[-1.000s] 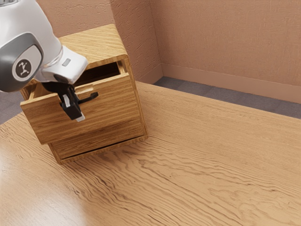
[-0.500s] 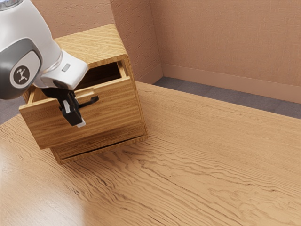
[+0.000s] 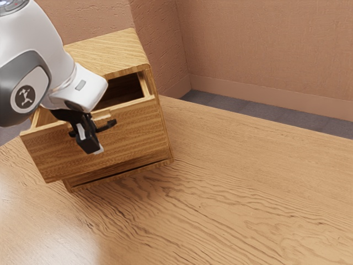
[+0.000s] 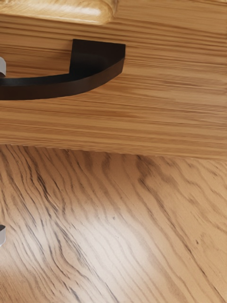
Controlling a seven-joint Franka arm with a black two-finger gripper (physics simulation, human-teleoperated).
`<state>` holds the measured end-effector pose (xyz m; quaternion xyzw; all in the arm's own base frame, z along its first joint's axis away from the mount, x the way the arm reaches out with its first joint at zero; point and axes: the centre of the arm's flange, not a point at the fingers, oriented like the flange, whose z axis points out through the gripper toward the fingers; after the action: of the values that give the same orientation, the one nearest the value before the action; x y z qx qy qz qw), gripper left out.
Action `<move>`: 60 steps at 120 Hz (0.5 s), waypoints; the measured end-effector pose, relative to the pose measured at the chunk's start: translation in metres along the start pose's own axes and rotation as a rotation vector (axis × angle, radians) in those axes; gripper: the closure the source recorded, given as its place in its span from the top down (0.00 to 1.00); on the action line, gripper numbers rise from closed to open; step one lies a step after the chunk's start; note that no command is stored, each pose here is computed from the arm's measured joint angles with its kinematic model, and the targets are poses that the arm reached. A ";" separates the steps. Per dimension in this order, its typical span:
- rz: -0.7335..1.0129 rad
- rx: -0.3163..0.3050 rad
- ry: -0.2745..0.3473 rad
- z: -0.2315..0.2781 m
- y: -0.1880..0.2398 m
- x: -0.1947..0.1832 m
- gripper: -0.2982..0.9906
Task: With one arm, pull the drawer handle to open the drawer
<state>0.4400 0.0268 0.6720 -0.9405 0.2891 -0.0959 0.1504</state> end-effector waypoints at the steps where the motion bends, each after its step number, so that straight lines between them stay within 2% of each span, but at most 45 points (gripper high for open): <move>1: 0.000 0.000 0.000 0.000 0.001 0.000 0.54; 60: 0.014 0.003 -0.005 -0.008 0.035 0.004 0.55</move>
<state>0.4232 -0.0047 0.6679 -0.9385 0.2951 -0.0930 0.1530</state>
